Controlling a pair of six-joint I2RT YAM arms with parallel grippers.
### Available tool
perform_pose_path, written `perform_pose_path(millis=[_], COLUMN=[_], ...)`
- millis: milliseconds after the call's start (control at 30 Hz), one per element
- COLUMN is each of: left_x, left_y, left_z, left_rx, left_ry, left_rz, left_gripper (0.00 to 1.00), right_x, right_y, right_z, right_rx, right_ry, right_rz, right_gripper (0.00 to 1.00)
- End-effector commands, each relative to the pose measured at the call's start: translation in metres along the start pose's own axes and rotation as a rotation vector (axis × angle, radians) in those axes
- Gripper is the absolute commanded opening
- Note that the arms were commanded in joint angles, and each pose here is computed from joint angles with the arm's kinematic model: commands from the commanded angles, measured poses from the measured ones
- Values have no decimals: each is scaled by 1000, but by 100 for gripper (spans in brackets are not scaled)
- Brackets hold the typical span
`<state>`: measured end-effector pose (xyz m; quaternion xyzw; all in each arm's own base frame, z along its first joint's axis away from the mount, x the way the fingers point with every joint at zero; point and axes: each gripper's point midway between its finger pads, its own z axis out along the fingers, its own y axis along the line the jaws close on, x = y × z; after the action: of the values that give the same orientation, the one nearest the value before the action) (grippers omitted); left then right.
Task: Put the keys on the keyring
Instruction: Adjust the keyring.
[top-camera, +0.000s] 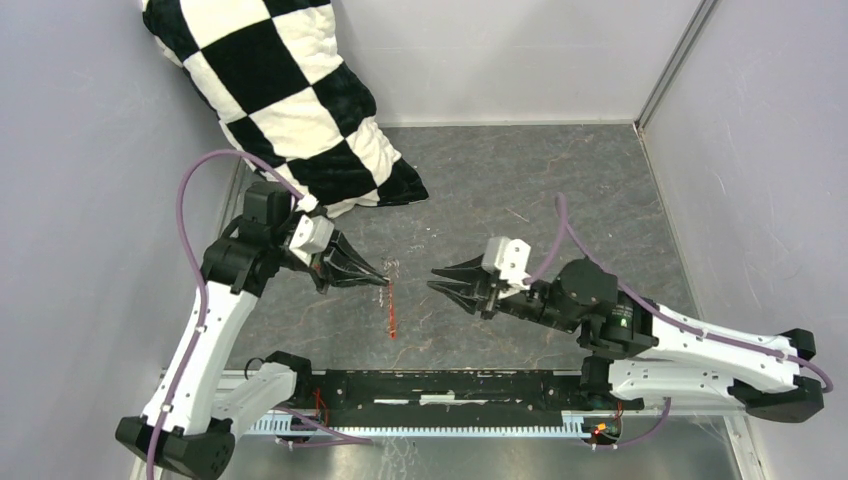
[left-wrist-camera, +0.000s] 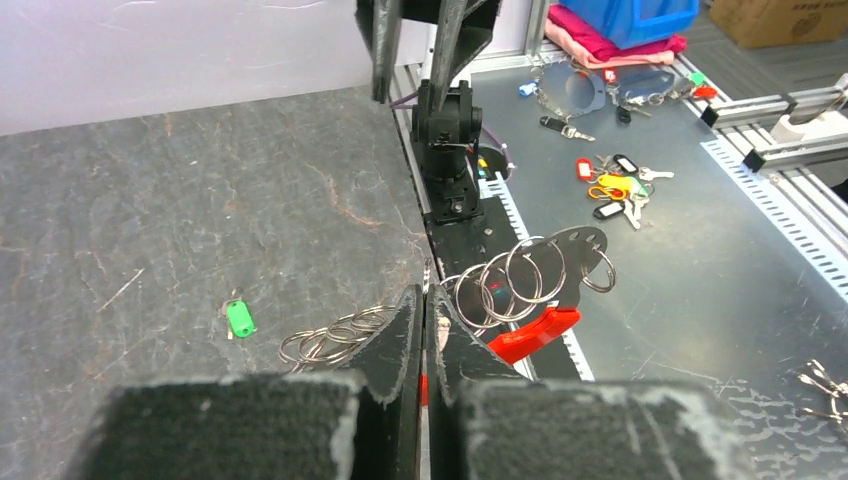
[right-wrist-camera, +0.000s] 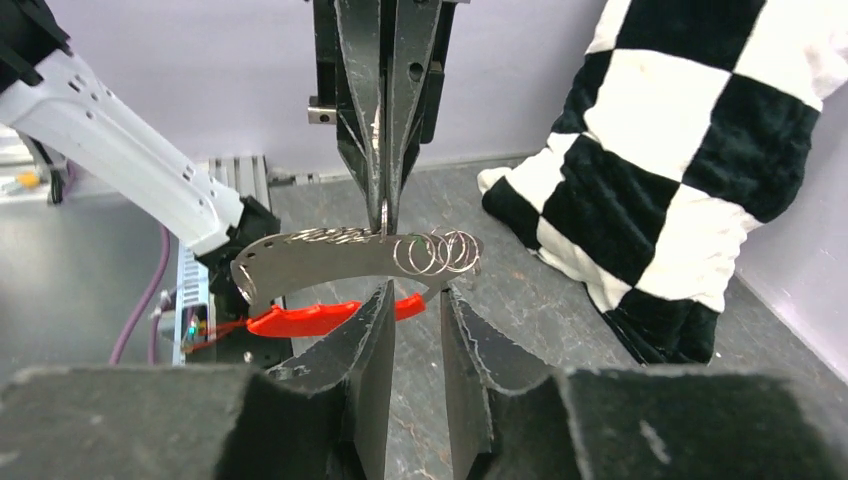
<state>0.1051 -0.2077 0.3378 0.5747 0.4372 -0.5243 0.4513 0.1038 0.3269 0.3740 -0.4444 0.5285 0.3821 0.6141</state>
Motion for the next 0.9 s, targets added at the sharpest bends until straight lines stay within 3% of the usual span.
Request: perform_pose_path(millis=[0,467,667,867], left_x=[-30,-44,-53,-57], left_y=[-14,-30,-35,-40], left_z=[6,9,10,10], left_rx=[130,169,181,189], left_ry=[-91,-99,-101,-102], left_rz=[22,128,149,162], left_gripper=[2,2,2,2], right_x=[-12,-41,-41,-34], right_y=[-8,19,36,38], right_z=[-1,16,18,22], right_rx=[76,-74,-167,-176], right_ry=[-183,-399,-402,-378], right_rz=[89,57,46,52], right_gripper=[28,29,36,36])
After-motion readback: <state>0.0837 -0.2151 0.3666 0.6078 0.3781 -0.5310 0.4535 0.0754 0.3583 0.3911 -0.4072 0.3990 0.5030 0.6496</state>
